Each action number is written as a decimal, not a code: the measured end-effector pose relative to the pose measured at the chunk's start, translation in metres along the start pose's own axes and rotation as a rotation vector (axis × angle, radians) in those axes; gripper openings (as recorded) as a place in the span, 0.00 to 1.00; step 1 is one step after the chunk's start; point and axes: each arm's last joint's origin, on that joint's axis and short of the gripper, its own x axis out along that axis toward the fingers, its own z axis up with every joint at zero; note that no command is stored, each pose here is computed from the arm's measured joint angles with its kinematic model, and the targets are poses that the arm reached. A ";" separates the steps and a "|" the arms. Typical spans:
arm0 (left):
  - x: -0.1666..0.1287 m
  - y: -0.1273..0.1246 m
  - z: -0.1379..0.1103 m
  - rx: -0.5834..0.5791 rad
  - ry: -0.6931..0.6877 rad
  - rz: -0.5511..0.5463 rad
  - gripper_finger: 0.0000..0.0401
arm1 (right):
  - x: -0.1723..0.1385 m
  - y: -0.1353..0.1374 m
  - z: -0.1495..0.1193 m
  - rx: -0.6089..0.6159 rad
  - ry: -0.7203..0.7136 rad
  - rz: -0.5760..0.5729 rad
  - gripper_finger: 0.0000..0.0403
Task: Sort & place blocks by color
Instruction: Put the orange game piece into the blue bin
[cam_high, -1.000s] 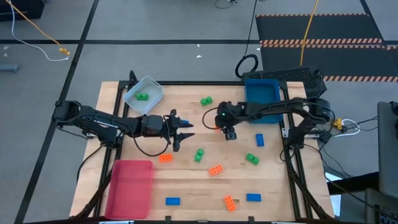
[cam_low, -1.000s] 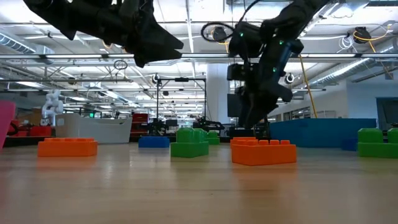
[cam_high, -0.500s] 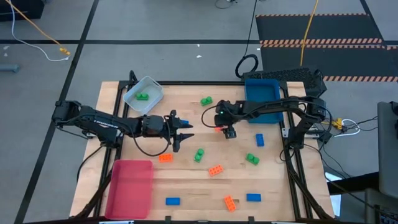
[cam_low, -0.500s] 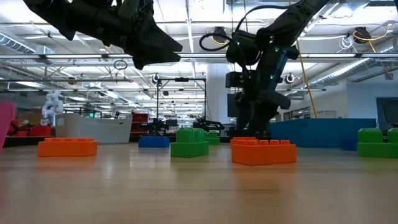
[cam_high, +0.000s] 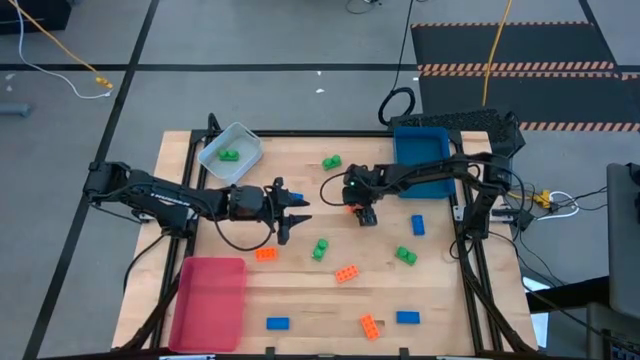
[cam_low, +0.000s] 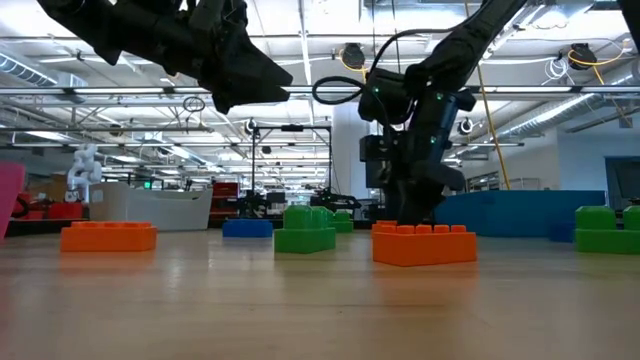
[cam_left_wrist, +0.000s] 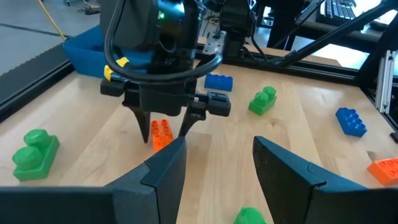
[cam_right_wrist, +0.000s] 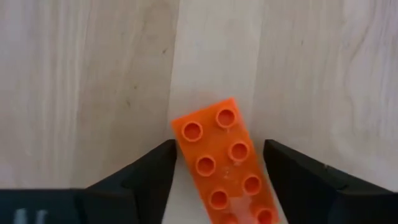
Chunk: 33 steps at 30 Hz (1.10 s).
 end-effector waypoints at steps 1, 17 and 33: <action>0.000 0.000 0.000 -0.001 0.004 0.001 0.46 | -0.001 0.000 0.000 0.010 0.004 0.001 0.54; -0.001 -0.005 -0.003 -0.018 0.020 -0.008 0.46 | -0.055 -0.001 -0.005 0.069 0.010 -0.217 0.33; -0.001 -0.004 0.001 -0.030 -0.015 0.009 0.46 | -0.154 -0.047 -0.085 0.627 0.061 -0.342 0.33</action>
